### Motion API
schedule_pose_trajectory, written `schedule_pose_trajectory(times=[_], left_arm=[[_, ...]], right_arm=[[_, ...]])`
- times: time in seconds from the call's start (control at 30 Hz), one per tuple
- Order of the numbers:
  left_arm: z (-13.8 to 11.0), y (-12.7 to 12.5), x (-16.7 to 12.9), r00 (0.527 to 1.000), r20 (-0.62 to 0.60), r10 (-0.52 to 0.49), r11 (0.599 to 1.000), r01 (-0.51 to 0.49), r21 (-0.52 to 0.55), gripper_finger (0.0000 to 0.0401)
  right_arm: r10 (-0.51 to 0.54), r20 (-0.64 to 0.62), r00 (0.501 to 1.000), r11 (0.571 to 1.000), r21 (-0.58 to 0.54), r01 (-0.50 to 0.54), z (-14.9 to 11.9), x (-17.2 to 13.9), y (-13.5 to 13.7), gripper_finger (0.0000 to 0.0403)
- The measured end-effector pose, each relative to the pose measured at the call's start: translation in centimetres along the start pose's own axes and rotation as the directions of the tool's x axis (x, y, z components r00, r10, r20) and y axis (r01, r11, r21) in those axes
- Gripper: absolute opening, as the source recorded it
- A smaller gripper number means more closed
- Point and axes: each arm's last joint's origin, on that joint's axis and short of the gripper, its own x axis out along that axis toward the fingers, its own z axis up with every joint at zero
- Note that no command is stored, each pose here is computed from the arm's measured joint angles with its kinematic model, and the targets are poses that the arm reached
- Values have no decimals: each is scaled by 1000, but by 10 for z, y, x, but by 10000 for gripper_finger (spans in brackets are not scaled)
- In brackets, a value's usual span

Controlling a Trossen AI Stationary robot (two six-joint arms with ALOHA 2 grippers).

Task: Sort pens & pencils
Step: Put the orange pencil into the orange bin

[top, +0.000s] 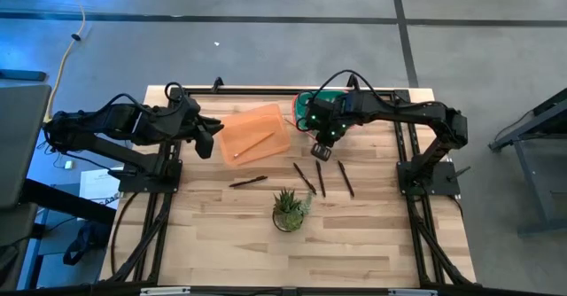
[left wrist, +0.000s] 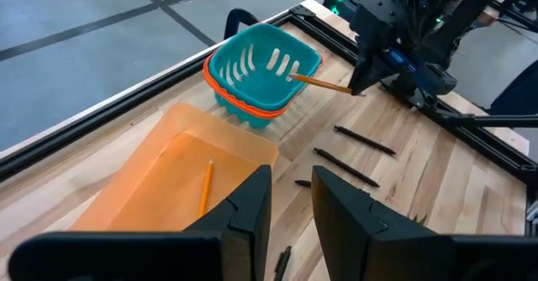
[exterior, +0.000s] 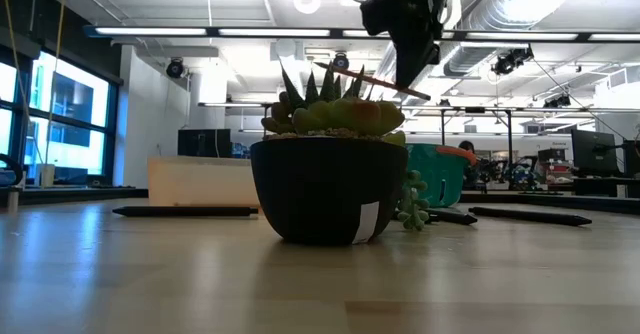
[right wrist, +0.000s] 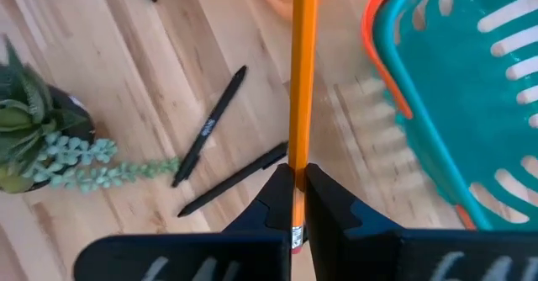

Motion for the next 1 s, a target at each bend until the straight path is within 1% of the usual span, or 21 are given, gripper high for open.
schedule_pose_trajectory(times=[0.1,0.3,0.57,0.77,0.87,1.0], left_arm=[[0,0,0,1000,0,-1,1000,1,-9,76],[0,0,0,1000,-3,-6,1000,6,-17,76],[0,0,0,1000,-7,-11,999,10,-30,76],[0,0,0,1000,-7,-10,999,10,-33,76],[0,0,0,1000,-7,-10,999,10,-33,76],[0,0,0,1000,-8,-10,999,10,-34,76]], right_arm=[[-3,8,1000,1000,2,3,1,0,-3,0],[7,64,998,999,-36,-5,7,0,-3,0],[10,107,994,999,-33,-7,12,-1,-6,0],[13,125,992,998,-56,-6,15,1,-6,0],[12,120,993,998,-65,-4,18,4,-6,0],[13,131,991,996,-86,-1,30,4,-5,0]])
